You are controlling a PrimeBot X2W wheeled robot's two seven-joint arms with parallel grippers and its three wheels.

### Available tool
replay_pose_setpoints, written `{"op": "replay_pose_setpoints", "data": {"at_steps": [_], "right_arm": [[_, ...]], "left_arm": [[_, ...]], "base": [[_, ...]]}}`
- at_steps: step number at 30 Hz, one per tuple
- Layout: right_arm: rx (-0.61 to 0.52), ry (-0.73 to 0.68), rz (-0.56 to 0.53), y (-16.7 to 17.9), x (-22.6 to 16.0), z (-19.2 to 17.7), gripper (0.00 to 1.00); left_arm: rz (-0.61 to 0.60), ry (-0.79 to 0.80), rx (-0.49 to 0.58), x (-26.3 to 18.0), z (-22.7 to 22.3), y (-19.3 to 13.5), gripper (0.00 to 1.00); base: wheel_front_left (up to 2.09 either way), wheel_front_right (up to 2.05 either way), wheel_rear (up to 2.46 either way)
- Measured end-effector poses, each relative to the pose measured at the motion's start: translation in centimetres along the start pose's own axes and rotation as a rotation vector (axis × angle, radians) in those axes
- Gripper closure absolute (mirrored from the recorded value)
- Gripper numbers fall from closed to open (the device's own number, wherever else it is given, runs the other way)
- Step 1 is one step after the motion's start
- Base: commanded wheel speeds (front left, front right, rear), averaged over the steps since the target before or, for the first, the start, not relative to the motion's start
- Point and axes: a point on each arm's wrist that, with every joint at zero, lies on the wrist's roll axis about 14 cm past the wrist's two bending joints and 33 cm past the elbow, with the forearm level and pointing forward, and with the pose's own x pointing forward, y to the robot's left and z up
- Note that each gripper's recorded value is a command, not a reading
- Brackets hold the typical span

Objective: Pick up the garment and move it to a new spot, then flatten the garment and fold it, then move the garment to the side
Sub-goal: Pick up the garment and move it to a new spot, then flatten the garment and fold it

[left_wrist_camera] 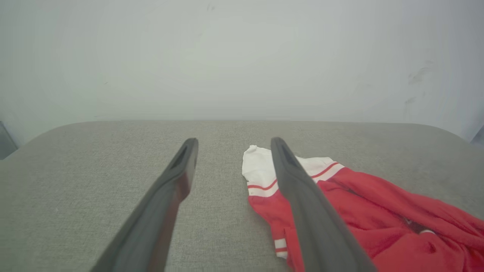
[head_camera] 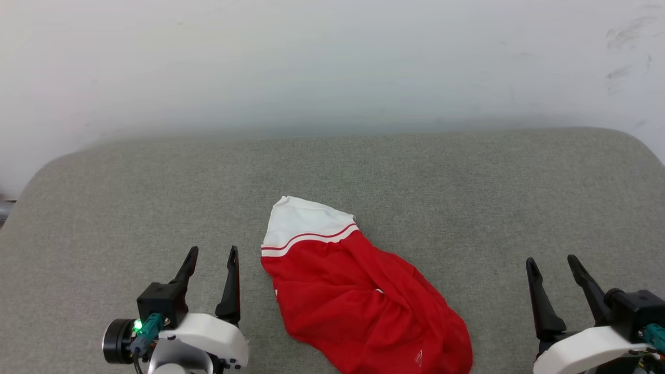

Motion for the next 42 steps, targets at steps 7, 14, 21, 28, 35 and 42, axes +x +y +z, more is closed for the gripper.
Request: {"op": "replay_pose_setpoints", "data": {"at_steps": [7,14,21,28,35,42], "right_arm": [[-0.023,-0.018,0.001,0.1,-0.4,0.8,0.00],[-0.035,-0.019,0.005,0.2,-0.4,1.0,0.00],[-0.037,0.000,0.016,0.6,0.2,0.6,0.00],[-0.037,0.024,0.007,0.2,1.7,-0.2,0.00],[-0.020,0.065,-0.040,-1.4,2.4,-2.0,0.00],[-0.010,0.075,-0.079,-2.6,3.0,-3.0,0.00]], "left_arm": [[0.007,0.013,0.002,-0.8,-0.4,0.2,0.00],[0.011,0.014,0.000,-0.8,-0.5,0.2,0.00],[-0.054,0.037,0.000,1.4,-0.2,-0.5,0.00],[-0.157,0.198,0.023,6.9,-0.9,-1.2,0.00],[-0.254,0.453,0.021,11.6,-4.1,-2.2,0.00],[-0.311,0.729,0.036,14.0,-8.1,-2.9,0.00]], "base": [[0.00,0.00,0.00],[0.00,0.00,0.00],[0.00,0.00,0.00],[0.00,0.00,0.00],[0.00,0.00,0.00],[0.00,0.00,0.00]]}}
